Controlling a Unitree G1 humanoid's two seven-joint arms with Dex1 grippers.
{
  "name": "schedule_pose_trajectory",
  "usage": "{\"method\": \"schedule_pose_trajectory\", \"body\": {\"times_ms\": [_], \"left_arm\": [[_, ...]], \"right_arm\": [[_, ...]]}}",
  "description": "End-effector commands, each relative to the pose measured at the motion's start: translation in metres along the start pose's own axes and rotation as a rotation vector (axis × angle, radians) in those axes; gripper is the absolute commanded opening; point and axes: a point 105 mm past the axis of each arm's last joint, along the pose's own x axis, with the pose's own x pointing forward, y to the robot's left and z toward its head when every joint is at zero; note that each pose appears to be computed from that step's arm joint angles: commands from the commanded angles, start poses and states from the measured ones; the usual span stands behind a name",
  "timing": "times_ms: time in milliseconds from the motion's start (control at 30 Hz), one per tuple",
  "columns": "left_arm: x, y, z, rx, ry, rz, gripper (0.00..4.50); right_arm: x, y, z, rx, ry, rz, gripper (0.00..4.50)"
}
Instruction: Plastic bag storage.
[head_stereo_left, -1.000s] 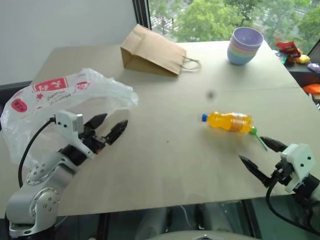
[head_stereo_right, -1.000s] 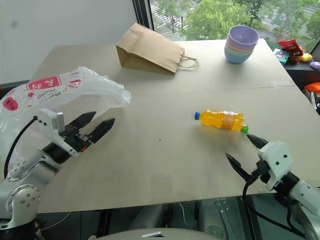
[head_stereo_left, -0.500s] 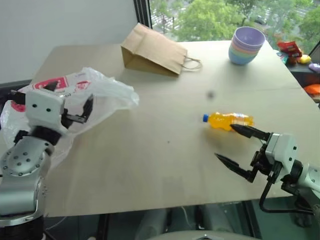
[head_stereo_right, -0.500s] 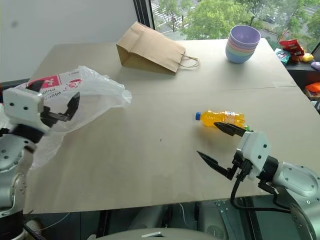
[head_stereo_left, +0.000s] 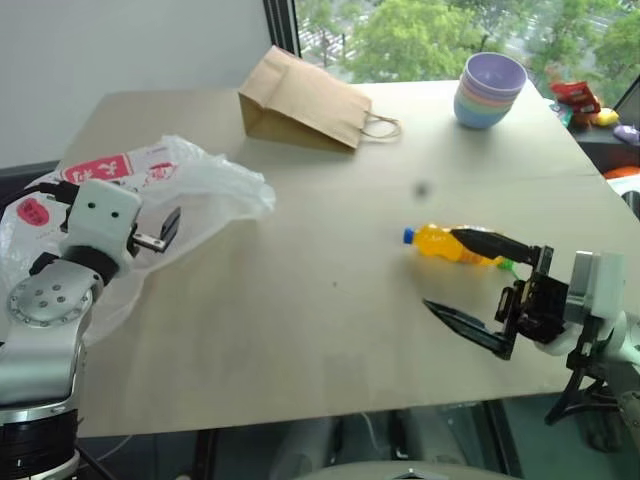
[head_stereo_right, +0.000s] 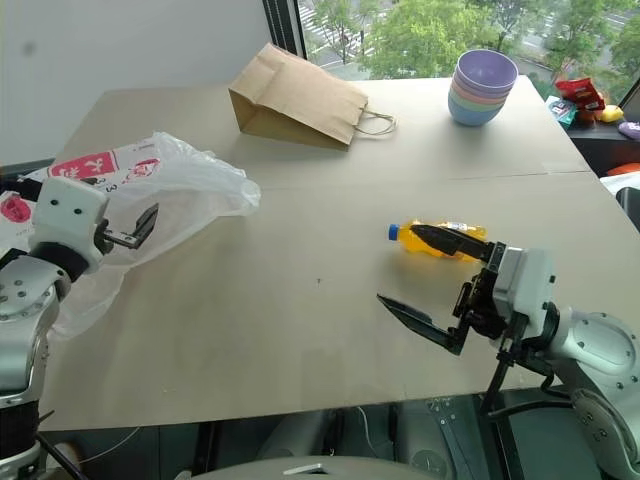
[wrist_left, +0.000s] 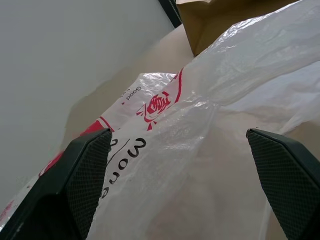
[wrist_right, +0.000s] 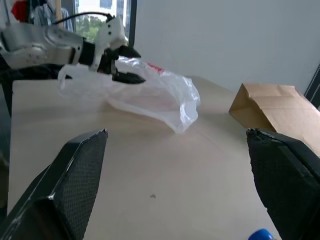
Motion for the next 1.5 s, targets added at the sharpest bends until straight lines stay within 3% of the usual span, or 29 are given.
{"method": "schedule_pose_trajectory", "body": {"times_ms": [33, 400, 633, 733, 833, 1033, 1300, 1500], "left_arm": [[0.000, 0.009, 0.003, 0.067, 0.007, 0.035, 4.47], [0.023, 0.020, -0.004, 0.205, 0.075, 0.123, 4.47], [0.038, 0.021, 0.007, 0.172, 0.035, 0.116, 1.23], [0.041, 0.020, 0.020, 0.115, -0.016, 0.100, 0.05], [0.043, 0.005, 0.051, -0.063, -0.095, 0.012, 0.05], [0.045, -0.009, 0.089, -0.150, -0.170, -0.060, 0.05], [0.051, -0.023, 0.108, -0.287, -0.188, -0.100, 0.05], [0.055, -0.039, 0.118, -0.352, -0.174, -0.130, 0.05]], "right_arm": [[0.003, 0.005, 0.014, -0.023, -0.040, 0.031, 4.50], [0.006, 0.001, 0.010, -0.020, -0.027, -0.006, 4.50], [0.006, -0.008, 0.003, -0.033, 0.013, -0.059, 4.50], [0.003, -0.017, -0.008, -0.065, 0.085, -0.100, 4.50], [-0.007, -0.031, -0.040, -0.136, 0.288, -0.124, 4.50], [-0.026, -0.068, -0.075, -0.299, 0.580, -0.229, 4.50], [-0.028, -0.121, -0.104, -0.340, 0.829, -0.174, 4.50], [-0.035, -0.138, -0.134, -0.240, 0.964, -0.071, 4.50]]}}
